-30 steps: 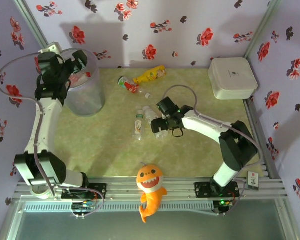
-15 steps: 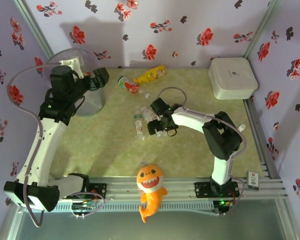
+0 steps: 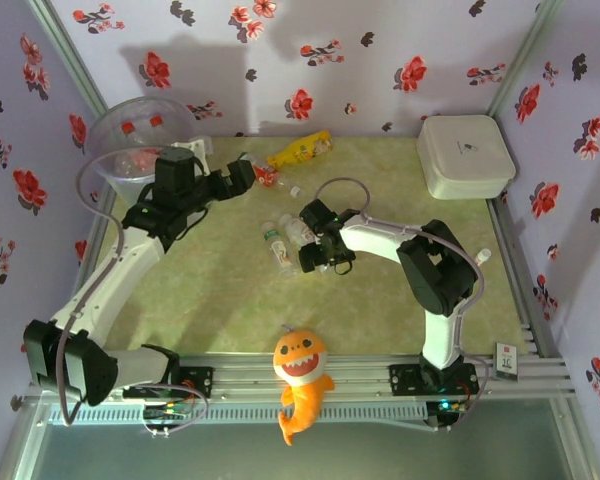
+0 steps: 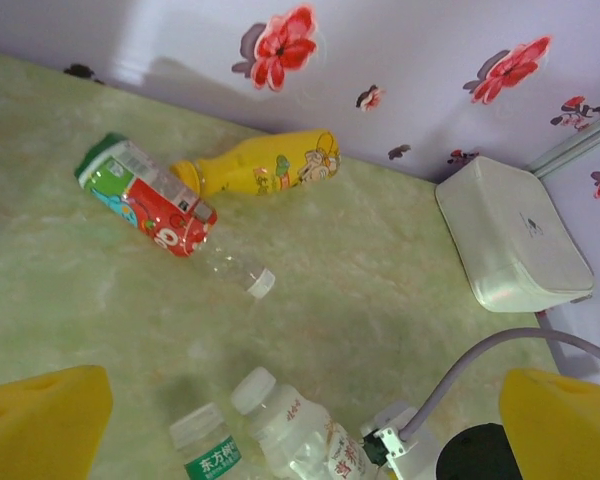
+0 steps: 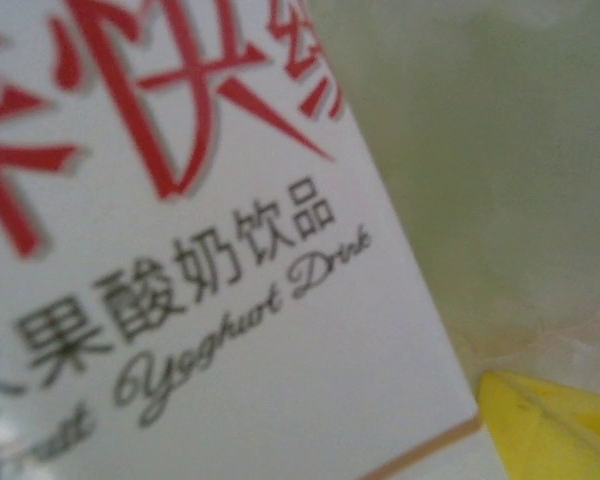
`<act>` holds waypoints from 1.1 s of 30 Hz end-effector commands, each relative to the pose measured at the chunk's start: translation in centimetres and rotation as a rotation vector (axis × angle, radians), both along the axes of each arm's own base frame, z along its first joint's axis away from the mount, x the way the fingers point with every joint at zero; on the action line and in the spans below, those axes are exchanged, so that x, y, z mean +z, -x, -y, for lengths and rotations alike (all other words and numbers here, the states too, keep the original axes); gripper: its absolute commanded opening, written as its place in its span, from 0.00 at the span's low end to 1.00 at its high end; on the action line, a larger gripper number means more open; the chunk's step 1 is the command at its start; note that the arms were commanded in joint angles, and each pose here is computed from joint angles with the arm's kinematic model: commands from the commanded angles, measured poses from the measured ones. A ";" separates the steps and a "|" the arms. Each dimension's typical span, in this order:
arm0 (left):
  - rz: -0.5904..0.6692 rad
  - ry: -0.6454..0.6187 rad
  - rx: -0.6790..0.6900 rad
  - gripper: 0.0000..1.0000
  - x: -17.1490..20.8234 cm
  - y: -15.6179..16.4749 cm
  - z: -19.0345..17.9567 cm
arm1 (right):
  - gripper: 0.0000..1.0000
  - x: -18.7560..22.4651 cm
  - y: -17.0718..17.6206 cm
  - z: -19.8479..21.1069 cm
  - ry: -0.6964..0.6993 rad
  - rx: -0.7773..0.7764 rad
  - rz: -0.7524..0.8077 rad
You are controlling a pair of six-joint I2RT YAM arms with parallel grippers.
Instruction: Put the plastic bottles in the bin
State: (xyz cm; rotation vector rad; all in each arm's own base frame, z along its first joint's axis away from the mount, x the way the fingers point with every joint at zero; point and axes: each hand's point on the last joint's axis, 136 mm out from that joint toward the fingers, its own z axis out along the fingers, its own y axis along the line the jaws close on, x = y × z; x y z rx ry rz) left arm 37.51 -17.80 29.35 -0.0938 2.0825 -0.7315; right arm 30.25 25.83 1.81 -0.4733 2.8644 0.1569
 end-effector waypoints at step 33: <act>-0.164 0.426 -0.233 1.00 -4.6 -3.5 11.6 | 0.67 15.0 -3.7 -1.3 -0.556 -0.081 0.439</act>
